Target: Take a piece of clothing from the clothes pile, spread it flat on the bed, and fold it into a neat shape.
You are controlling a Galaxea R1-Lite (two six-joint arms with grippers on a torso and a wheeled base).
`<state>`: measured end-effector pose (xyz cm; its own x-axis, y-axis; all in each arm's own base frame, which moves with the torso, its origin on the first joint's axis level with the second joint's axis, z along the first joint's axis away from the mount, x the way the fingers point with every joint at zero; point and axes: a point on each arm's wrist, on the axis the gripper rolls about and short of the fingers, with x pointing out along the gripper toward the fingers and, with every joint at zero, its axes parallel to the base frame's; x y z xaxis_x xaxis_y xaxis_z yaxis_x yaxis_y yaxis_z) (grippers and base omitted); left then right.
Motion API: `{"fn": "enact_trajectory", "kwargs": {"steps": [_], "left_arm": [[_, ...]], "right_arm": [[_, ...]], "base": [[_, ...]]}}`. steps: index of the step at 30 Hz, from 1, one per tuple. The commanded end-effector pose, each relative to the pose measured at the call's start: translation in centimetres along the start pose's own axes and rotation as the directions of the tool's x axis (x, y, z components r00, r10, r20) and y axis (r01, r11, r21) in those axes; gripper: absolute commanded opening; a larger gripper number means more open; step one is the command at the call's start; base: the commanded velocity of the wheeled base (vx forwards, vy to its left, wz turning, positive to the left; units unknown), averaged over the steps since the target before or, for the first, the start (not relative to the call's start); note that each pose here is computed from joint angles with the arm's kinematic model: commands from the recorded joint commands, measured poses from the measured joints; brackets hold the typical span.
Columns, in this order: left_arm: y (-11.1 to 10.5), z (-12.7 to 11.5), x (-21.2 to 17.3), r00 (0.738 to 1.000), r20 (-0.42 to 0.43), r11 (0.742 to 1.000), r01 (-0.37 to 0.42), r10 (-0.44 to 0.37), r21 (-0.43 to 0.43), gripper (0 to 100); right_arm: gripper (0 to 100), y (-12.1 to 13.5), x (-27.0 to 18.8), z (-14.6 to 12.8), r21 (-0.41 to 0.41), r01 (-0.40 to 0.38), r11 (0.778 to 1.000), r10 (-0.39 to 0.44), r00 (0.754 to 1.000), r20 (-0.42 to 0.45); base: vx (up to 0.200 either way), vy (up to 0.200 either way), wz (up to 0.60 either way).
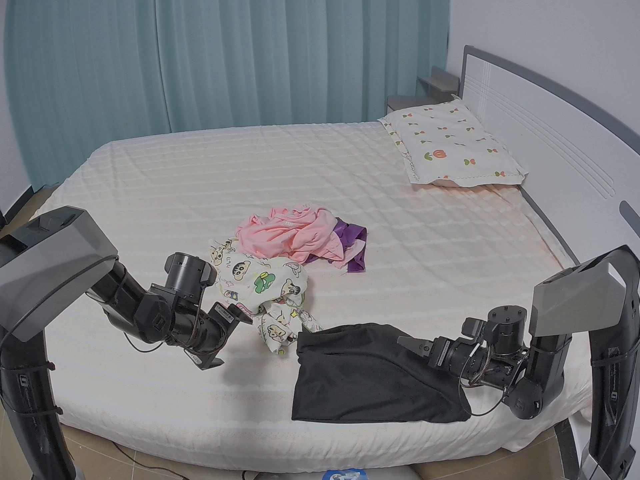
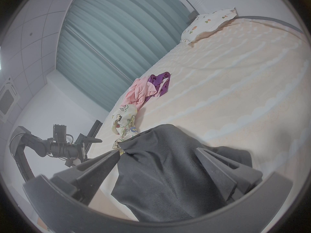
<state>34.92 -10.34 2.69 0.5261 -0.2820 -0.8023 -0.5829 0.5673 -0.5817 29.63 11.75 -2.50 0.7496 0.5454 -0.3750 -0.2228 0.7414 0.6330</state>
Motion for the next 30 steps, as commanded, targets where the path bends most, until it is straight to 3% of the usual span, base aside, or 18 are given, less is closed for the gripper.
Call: {"fn": "enact_trajectory", "kwargs": {"steps": [1,8,21,30], "left_arm": [[0.0,0.0,0.0,1.000,0.000,1.000,0.000,0.000,0.000,100],[0.0,0.0,0.0,1.000,0.000,1.000,0.000,0.000,0.000,100],[0.0,0.0,0.0,1.000,0.000,1.000,0.000,0.000,0.000,100],[0.0,0.0,0.0,1.000,0.000,1.000,0.000,0.000,0.000,100]], "right_arm": [[100,0.4,-0.1,0.3,-0.008,-0.018,1.000,0.018,1.000,0.019],[100,0.8,-0.8,0.1,-0.008,-0.025,1.000,0.025,1.000,-0.002],[100,2.0,-1.0,-3.3,-0.022,-0.039,0.999,0.036,0.991,-0.130],[100,2.1,-1.0,-3.4,-0.023,-0.040,0.999,0.036,0.990,-0.133]], "base": [[0.000,0.000,0.00],[0.000,0.000,0.00],[0.000,0.000,0.00],[0.000,0.000,0.00]]}}
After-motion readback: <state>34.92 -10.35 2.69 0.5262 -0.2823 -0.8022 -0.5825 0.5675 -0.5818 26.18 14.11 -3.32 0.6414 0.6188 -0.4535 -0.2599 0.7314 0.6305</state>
